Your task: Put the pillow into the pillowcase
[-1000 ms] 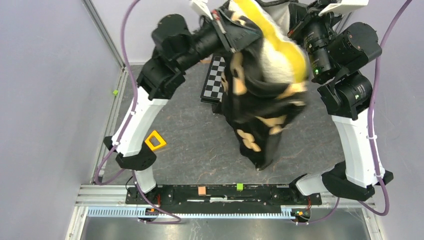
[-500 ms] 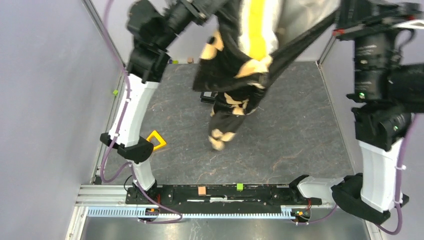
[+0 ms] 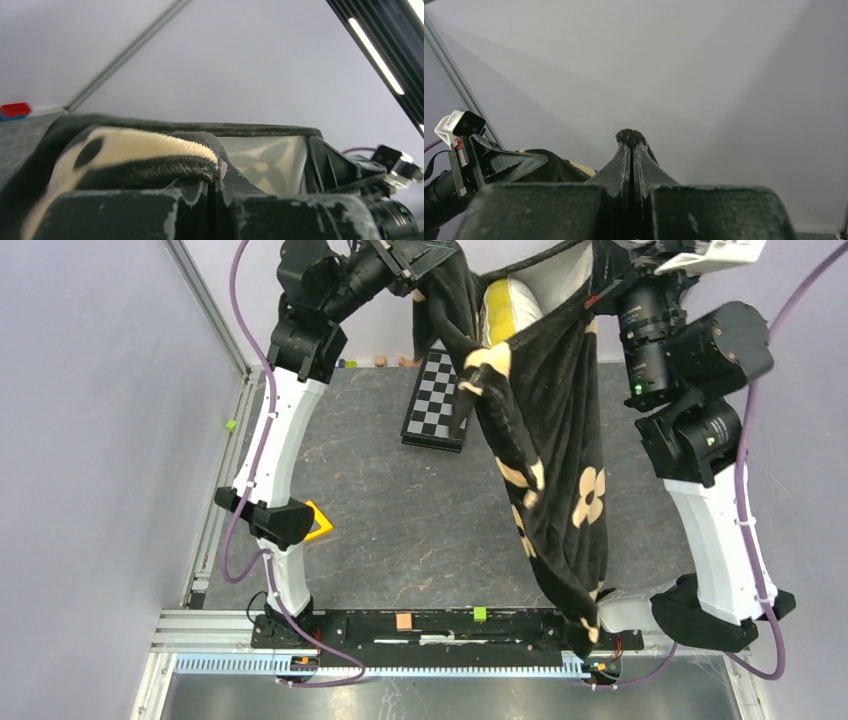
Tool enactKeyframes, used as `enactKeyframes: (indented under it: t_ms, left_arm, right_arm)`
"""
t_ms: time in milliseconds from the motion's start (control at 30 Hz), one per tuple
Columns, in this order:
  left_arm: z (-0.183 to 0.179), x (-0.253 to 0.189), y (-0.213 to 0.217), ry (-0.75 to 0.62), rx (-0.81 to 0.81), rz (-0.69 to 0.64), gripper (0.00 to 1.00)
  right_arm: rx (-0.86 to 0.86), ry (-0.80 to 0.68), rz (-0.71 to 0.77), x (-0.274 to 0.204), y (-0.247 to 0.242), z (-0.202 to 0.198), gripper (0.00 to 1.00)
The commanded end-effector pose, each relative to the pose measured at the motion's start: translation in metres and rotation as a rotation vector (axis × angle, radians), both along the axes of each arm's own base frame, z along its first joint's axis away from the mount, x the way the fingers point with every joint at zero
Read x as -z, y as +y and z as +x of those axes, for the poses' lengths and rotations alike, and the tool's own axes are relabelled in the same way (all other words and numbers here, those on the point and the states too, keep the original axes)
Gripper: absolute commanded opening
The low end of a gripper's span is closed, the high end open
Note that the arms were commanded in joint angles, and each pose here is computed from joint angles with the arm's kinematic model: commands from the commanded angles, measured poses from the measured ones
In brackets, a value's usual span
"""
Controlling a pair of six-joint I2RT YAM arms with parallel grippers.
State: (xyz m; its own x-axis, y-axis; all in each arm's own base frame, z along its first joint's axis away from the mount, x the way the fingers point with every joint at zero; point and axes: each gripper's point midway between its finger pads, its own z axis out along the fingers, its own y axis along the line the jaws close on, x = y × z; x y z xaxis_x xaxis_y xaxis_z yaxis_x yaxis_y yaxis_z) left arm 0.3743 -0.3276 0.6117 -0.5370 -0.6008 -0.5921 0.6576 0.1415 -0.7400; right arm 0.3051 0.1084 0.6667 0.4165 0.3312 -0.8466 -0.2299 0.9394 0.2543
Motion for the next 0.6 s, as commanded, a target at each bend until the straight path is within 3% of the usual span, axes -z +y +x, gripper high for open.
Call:
enactKeyframes:
  t_ms: [0,100,267,333,467,567]
  left_arm:
    - [-0.020,-0.012,0.020,-0.033,0.015,0.025,0.03]
    - [0.015,0.072,0.035,0.155,-0.081,0.226,0.03]
    - [0.042,0.228,0.101,0.423,-0.352,0.510,0.02]
    - [0.044,0.288,0.136,0.512,-0.460,0.611,0.02]
    - [0.032,0.373,0.172,0.668,-0.515,0.677,0.02]
    - [0.013,0.416,0.157,0.736,-0.472,0.676,0.02]
  right_arm:
    - [-0.052,-0.129,0.028,-0.037,0.003,-0.015,0.00]
    - [-0.216,-0.064,0.007,-0.015,0.046,0.006,0.00]
    - [-0.477,0.252,-0.039,0.127,0.138,0.058,0.00]
    - [-0.587,0.363,-0.084,0.181,0.189,0.060,0.00]
    - [-0.729,0.516,-0.182,0.247,0.274,0.056,0.00]
    - [-0.725,0.592,-0.206,0.272,0.287,0.076,0.00]
